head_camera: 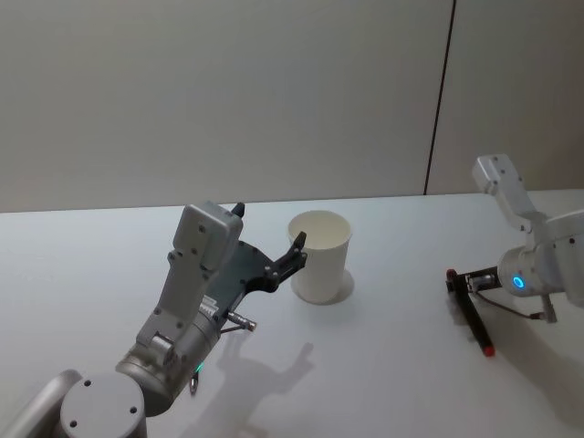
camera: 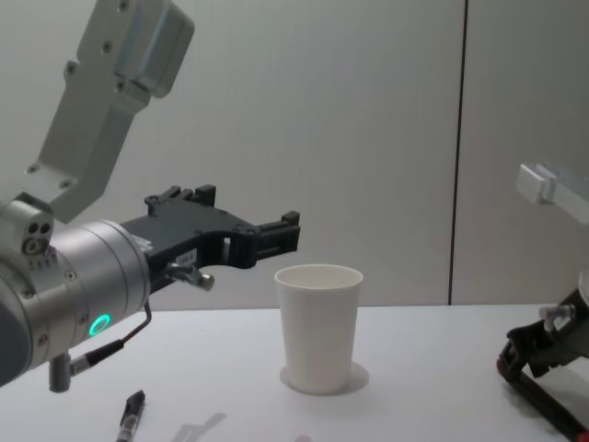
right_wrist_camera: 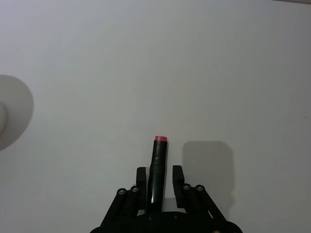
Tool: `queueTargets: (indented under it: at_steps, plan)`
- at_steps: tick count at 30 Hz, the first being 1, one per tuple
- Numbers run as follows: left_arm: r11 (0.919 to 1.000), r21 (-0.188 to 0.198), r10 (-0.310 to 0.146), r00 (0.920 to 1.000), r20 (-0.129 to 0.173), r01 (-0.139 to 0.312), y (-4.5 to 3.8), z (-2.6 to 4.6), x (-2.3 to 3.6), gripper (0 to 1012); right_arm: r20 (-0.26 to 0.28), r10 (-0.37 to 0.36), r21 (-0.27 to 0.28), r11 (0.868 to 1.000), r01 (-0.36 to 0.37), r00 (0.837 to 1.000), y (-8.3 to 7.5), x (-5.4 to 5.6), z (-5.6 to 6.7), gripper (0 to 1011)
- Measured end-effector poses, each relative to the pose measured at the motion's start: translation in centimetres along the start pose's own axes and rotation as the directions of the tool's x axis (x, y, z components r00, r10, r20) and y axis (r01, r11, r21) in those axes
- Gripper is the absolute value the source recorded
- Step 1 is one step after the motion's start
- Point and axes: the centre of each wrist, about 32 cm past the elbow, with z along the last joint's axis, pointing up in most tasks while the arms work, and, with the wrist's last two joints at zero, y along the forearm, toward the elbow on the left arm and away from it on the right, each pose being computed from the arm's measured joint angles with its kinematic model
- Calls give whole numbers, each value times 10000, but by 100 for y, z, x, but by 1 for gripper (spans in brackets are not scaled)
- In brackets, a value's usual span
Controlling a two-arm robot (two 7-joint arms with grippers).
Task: Place the pen into the pen holder.
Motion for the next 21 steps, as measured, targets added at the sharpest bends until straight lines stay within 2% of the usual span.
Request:
queueTargets:
  at_steps: [2, 3, 7, 21]
  plan:
    - [10000, -1, 0, 10000, 0, 0, 0, 0, 0, 1000, -17, -1, -17, 10000, 1, 10000, 6, 6, -6, 334]
    - [10000, -1, 0, 10000, 0, 0, 0, 0, 0, 1000, -30, -1, -26, 10000, 1, 10000, 10, 12, -11, 273]
    - [10000, 0, 0, 10000, 0, 0, 0, 0, 0, 1000, -56, 3, -31, 10000, -3, 10000, 21, 23, -22, 175]
    - [10000, 0, 0, 10000, 0, 0, 0, 0, 0, 1000, -106, 32, 123, 9999, -30, 9999, 34, 51, -58, 157]
